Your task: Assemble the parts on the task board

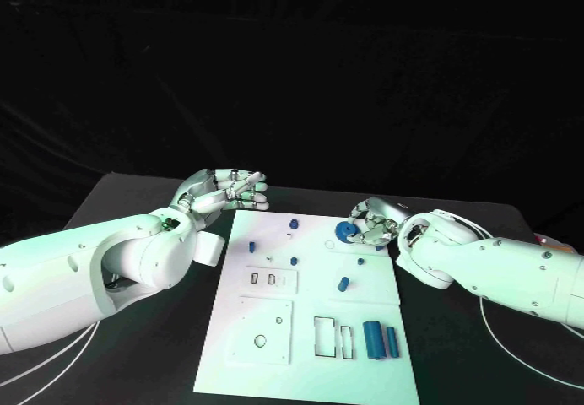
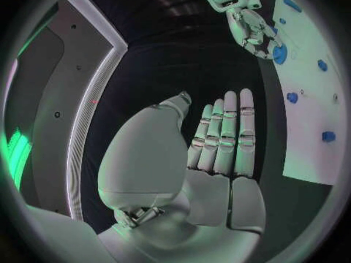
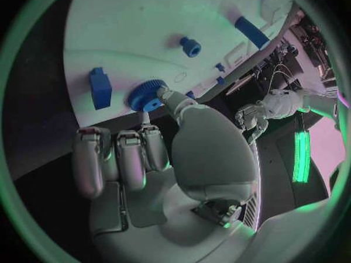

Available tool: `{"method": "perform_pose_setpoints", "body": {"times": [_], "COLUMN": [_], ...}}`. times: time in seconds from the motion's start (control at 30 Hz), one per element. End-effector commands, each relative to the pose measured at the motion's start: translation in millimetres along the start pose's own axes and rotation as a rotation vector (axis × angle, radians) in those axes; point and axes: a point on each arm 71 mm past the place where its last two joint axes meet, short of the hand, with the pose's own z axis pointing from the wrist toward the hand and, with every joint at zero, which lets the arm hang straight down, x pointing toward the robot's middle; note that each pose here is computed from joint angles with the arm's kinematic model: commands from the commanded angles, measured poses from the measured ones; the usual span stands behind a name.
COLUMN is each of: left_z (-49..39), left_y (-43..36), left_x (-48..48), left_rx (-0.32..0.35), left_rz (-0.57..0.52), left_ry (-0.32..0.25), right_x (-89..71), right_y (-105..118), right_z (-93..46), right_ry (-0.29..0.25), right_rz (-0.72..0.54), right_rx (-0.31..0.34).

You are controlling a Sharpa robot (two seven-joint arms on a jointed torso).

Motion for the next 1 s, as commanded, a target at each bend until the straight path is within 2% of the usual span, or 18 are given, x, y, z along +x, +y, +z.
{"method": "perform_pose_setpoints", "body": {"times": [0.03, 0.4, 0.63, 0.8, 1.0], "left_z": [0.4, 0.1, -0.3, -0.5, -0.7], "left_y": [-0.7, -0.6, -0.6, -0.6, -0.7], "left_x": [2.5, 2.3, 1.4, 1.0, 0.0], "left_rx": [0.004, 0.002, 0.001, 0.0, 0.0], "left_rz": [-0.01, -0.01, -0.009, -0.009, -0.008], "left_ry": [0.019, 0.019, 0.017, 0.017, 0.014], "right_x": [4.9, 4.5, 4.2, 2.0, 0.1], "right_y": [0, 1, 6, 12, 29], "right_z": [-0.6, -0.3, -1.5, -5.2, -12.1], "right_ry": [0.013, -0.004, -0.028, -0.075, -0.131], "right_rz": [-0.025, -0.053, -0.088, -0.103, -0.126], "right_rx": [0.007, 0.022, 0.008, -0.023, -0.094]}}
